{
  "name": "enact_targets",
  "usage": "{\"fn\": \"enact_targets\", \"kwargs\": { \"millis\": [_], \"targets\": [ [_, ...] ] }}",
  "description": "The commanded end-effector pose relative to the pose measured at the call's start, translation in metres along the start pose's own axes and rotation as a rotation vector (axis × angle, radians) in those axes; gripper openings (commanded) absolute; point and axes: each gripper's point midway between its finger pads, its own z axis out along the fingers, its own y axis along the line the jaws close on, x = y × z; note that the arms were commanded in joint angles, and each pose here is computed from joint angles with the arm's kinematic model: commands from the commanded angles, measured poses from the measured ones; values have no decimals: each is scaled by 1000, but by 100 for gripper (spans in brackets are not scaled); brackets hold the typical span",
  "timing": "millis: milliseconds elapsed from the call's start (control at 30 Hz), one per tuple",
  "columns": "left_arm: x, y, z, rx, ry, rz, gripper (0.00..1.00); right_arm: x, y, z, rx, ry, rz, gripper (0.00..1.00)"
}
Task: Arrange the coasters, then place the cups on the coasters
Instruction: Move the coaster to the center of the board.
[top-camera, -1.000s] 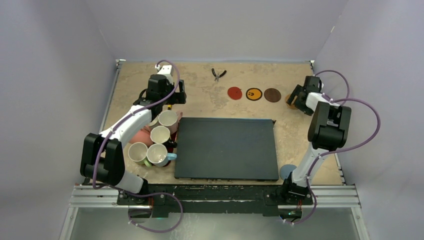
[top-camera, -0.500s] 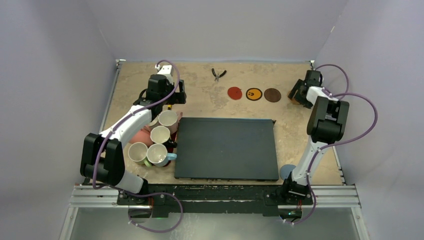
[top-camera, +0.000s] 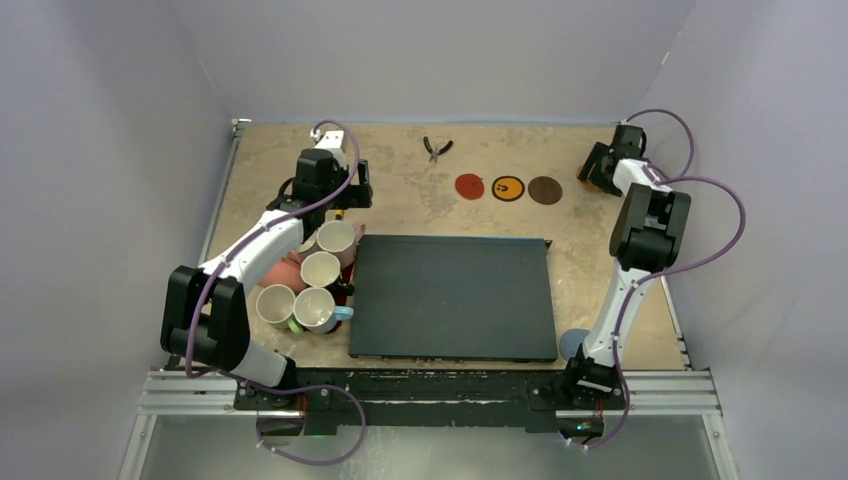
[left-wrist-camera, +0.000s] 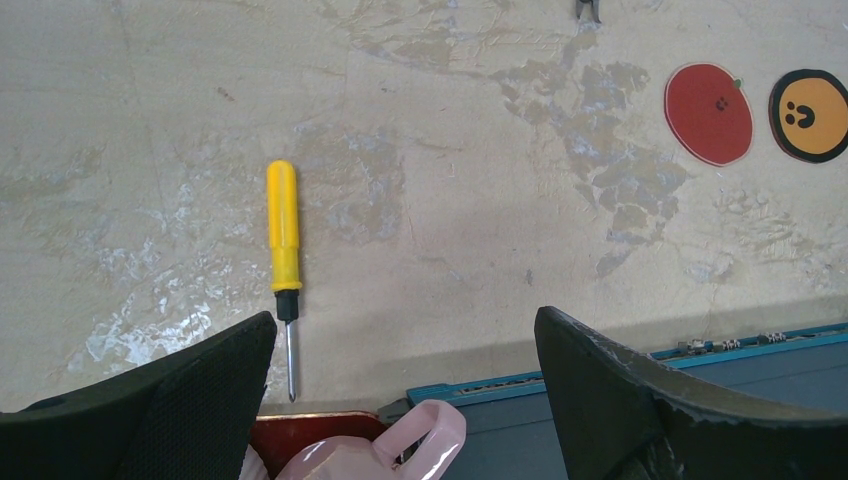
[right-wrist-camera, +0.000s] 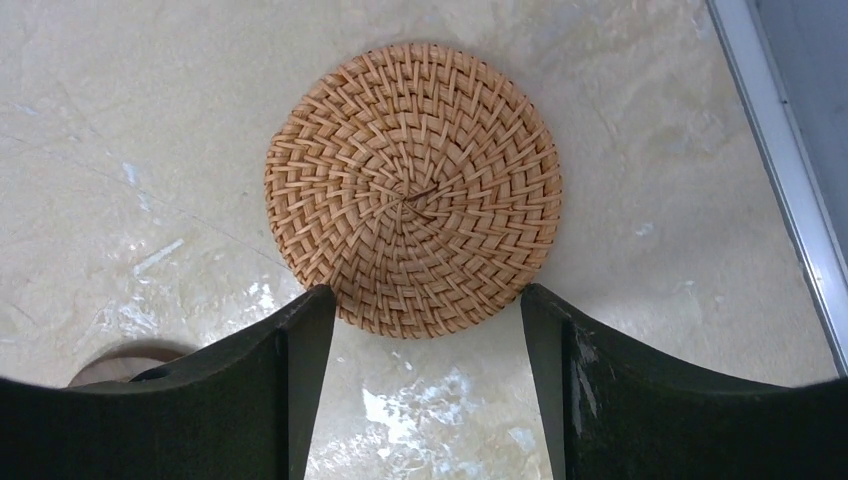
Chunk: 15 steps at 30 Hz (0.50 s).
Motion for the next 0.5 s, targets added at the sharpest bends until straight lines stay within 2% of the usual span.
{"fn": "enact_targets", "kwargs": {
  "millis": [0,467],
  "targets": [
    [-14,-6,3,12,-45,9,96,42,30,12,-97,135,-67,71],
    [-14,-4,4,6,-41,9,96,47,88,28,-184,148,-145,71]
  ]
}}
